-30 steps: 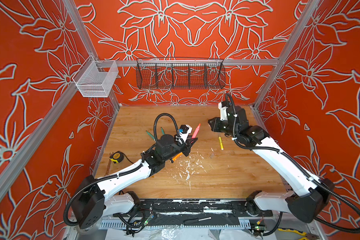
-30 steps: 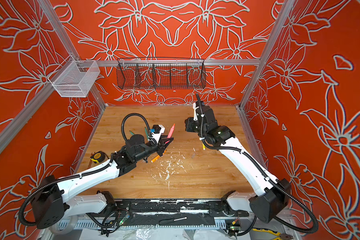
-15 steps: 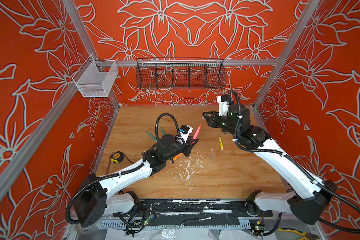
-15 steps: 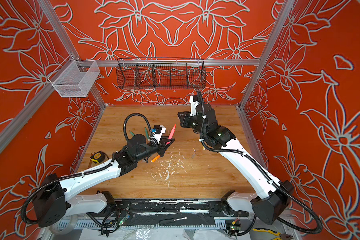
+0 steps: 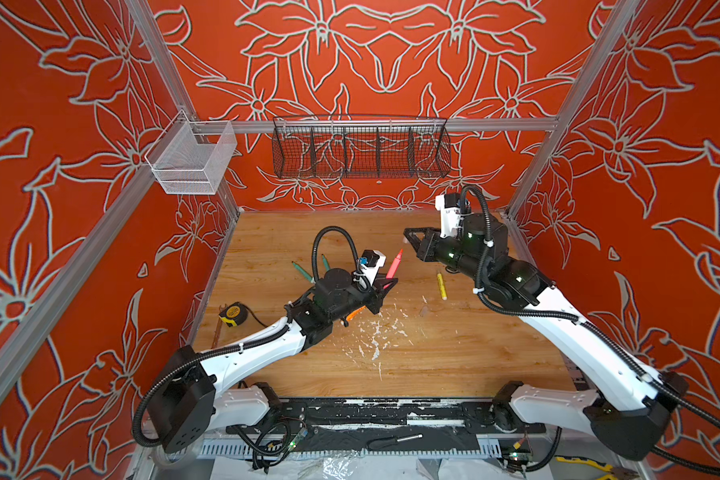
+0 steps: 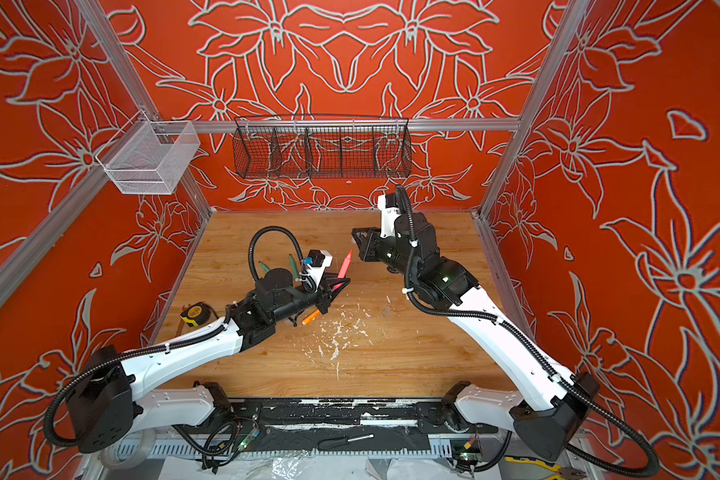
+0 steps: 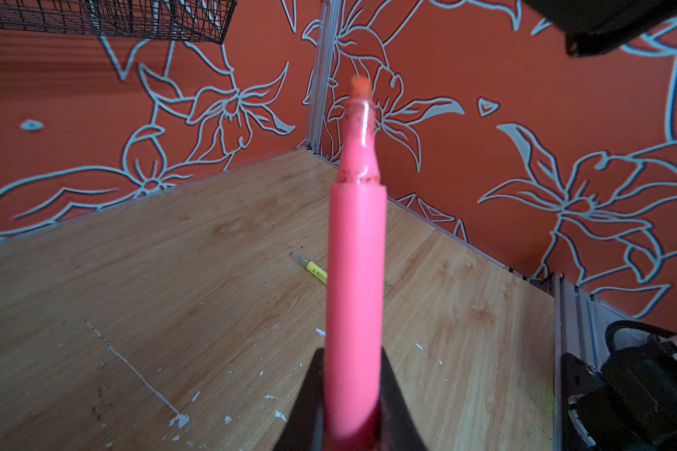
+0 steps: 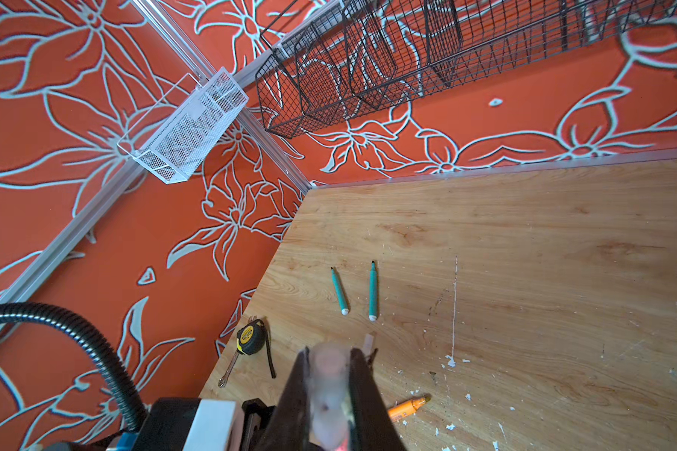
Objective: Insert the pens into the pen caps
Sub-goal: 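Lift the cap with the right gripper and carry it above the pink marker, then push the cap down onto the pink marker tip with the right gripper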
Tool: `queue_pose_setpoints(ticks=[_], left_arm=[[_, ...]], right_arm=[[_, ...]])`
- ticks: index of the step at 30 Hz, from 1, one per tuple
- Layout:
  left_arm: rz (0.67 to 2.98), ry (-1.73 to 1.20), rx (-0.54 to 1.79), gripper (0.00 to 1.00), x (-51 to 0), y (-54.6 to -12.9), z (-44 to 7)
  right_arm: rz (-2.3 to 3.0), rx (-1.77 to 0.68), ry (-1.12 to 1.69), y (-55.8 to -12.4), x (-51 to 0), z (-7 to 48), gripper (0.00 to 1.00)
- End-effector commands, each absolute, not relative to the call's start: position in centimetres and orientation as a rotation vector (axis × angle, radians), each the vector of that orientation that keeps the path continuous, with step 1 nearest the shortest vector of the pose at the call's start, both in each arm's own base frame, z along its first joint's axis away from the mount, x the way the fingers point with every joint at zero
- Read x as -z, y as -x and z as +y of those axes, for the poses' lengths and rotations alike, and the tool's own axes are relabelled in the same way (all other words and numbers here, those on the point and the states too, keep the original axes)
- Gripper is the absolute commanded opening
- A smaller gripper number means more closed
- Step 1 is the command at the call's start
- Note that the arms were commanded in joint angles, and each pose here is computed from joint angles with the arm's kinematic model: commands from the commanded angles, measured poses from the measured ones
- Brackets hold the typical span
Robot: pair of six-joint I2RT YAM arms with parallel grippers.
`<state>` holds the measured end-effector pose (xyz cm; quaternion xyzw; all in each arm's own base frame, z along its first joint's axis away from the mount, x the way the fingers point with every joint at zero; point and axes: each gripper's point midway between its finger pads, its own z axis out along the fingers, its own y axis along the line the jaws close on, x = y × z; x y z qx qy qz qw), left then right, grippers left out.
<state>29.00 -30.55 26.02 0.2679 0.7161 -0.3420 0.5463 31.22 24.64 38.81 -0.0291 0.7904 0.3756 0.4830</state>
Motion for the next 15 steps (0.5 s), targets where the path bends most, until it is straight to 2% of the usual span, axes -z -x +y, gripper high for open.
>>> queue_pose_setpoints(ticks=[1,15], left_arm=[[1.647,-0.63,0.841,0.0,-27.9,-29.0,-31.1],[1.64,-0.631,0.84,0.0,-28.1,-28.9,-31.0]], right_arm=[[1.95,-0.908,0.055,-30.8,-37.8,24.6,0.07],[1.971,-0.89,0.068,-30.9,-36.6,25.3,0.07]])
